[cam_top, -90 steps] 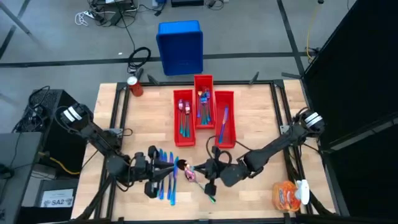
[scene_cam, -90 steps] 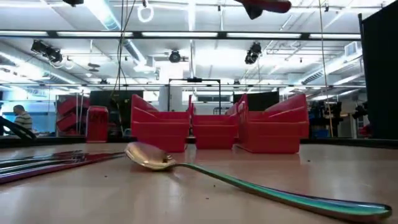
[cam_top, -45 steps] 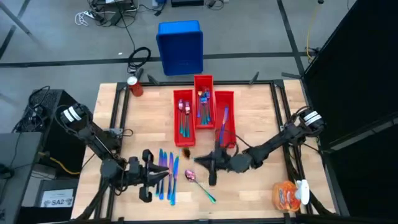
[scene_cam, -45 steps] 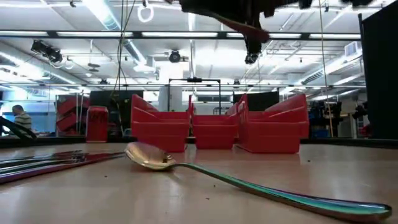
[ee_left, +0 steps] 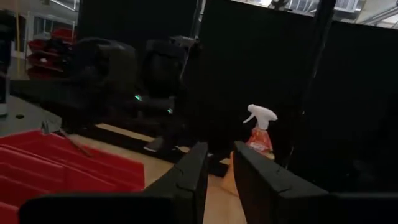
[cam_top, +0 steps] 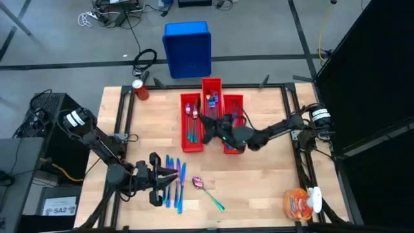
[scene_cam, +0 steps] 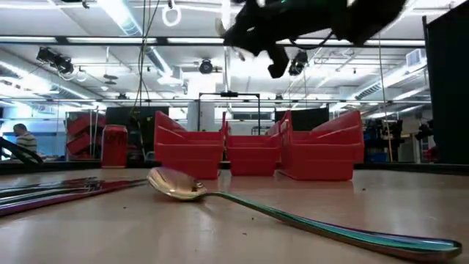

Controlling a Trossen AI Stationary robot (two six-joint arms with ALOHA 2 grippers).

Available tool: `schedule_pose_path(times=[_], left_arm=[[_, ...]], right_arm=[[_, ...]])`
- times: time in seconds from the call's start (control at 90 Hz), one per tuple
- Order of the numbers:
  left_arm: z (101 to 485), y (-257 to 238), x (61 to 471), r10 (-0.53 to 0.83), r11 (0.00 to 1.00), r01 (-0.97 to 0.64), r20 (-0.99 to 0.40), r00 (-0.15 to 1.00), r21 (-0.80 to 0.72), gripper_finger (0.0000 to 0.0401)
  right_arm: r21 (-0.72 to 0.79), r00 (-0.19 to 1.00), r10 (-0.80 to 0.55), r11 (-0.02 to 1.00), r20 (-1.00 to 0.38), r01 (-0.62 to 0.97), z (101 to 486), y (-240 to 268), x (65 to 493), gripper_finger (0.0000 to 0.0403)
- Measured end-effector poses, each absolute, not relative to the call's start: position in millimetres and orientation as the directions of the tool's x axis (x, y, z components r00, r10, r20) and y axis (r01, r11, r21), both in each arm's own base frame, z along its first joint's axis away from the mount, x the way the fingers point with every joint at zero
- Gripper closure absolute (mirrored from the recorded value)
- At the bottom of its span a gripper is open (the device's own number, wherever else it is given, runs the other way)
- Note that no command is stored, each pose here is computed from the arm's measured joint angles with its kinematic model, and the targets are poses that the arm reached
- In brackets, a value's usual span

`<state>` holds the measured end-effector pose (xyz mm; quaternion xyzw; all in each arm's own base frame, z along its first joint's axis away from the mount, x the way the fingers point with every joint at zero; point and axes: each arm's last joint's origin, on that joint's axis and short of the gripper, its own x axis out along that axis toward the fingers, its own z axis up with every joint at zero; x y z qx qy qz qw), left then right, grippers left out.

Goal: Sort silverware
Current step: Put the iridescent spoon into the left orange bin

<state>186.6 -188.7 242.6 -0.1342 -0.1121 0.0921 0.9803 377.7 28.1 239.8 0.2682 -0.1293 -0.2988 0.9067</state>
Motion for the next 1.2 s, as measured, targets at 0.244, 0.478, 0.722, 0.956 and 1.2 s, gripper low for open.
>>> schedule_pose_path(times=[0.244,0.478,0.722,0.956,1.2], left_arm=[[241,-189,188,0.21,0.952,-0.157,0.186,0.96,-0.263,0.034],[241,-188,188,0.214,0.951,-0.161,0.185,0.959,-0.263,0.034],[240,-186,190,0.227,0.949,-0.176,0.18,0.957,-0.262,0.034],[239,-187,190,0.215,0.946,-0.161,0.174,0.961,-0.283,0.034],[236,-189,190,0.203,0.943,-0.149,0.16,0.966,-0.296,0.034]], right_arm=[[0.661,0.746,-0.665,0.551,-0.021,0.51,250,-1,391,0.0403],[0.725,0.744,-0.662,0.47,-0.088,0.503,228,-16,399,0.0403],[0.708,0.755,-0.641,0.47,-0.137,0.527,195,-14,431,0.0403],[0.702,0.754,-0.634,0.458,-0.172,0.546,179,-27,444,0.04],[0.719,0.773,-0.596,0.439,-0.216,0.54,175,-40,444,0.0366]])
